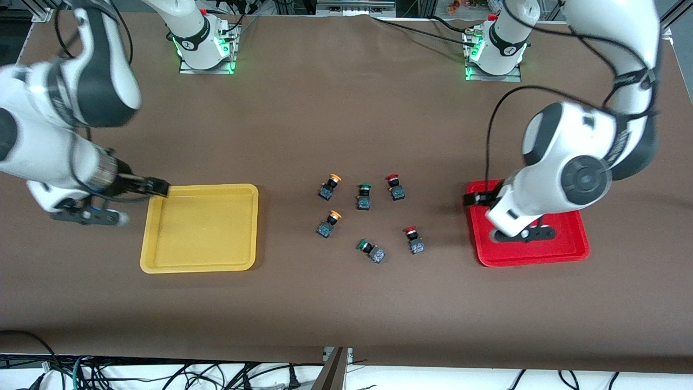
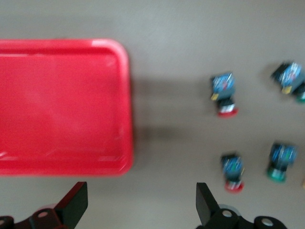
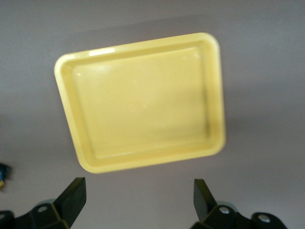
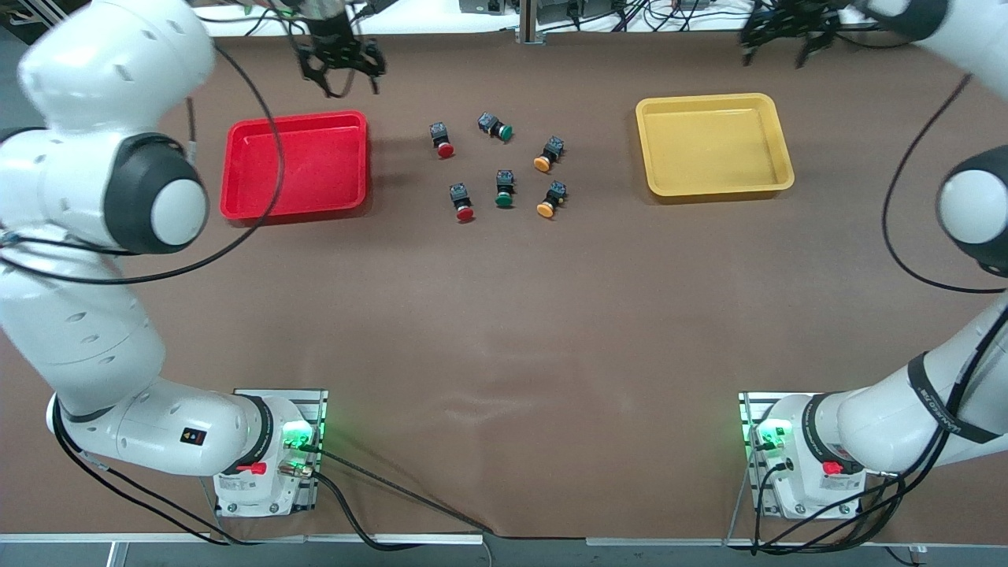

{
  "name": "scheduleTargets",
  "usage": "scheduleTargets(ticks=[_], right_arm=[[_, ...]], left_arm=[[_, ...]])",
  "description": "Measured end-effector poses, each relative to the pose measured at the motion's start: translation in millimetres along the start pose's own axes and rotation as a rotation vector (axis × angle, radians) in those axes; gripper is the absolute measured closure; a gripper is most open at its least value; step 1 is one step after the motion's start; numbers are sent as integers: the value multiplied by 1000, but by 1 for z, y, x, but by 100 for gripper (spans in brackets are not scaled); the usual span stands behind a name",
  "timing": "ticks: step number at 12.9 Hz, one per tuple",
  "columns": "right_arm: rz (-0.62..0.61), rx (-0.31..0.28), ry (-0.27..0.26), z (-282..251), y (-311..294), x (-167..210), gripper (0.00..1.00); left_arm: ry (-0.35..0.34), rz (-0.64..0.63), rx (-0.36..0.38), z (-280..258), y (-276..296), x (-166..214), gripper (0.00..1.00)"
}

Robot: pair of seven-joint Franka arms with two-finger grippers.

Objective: Place red and yellow buttons in trays
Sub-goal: 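Reach the left gripper and the right gripper down to the button cluster, then grasp a red button with the left gripper while the right gripper grasps a yellow button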

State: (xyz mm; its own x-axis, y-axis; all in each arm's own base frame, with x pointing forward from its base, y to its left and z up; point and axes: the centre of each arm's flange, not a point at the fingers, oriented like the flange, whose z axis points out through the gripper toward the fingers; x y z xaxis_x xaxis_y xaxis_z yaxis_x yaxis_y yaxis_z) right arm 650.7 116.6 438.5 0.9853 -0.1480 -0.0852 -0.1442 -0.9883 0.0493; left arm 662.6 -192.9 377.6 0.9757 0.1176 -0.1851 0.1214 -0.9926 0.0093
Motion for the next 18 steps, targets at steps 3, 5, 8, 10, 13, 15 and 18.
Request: scheduleTargets(ticks=[3,5,8,10,13,15,18], right_arm=[[143,-3,32,58,-72,3,0],[235,20,79,90,-124,-4,0],[342,56,123,137,-197,-27,0],[369,99,164,163,-234,-39,0],[391,149,202,189,-269,-50,0],[401,158,206,196,-289,-55,0],[365,139,187,210,-326,-91,0]], left_arm=[[60,-59,-38,49,39,15,0],[106,-82,-71,78,65,20,0],[172,-106,-108,121,84,32,0],[221,-138,-139,149,86,43,0],[229,-163,-147,189,97,43,9],[221,-172,-143,198,98,42,34],[227,-181,-144,195,94,46,59]])
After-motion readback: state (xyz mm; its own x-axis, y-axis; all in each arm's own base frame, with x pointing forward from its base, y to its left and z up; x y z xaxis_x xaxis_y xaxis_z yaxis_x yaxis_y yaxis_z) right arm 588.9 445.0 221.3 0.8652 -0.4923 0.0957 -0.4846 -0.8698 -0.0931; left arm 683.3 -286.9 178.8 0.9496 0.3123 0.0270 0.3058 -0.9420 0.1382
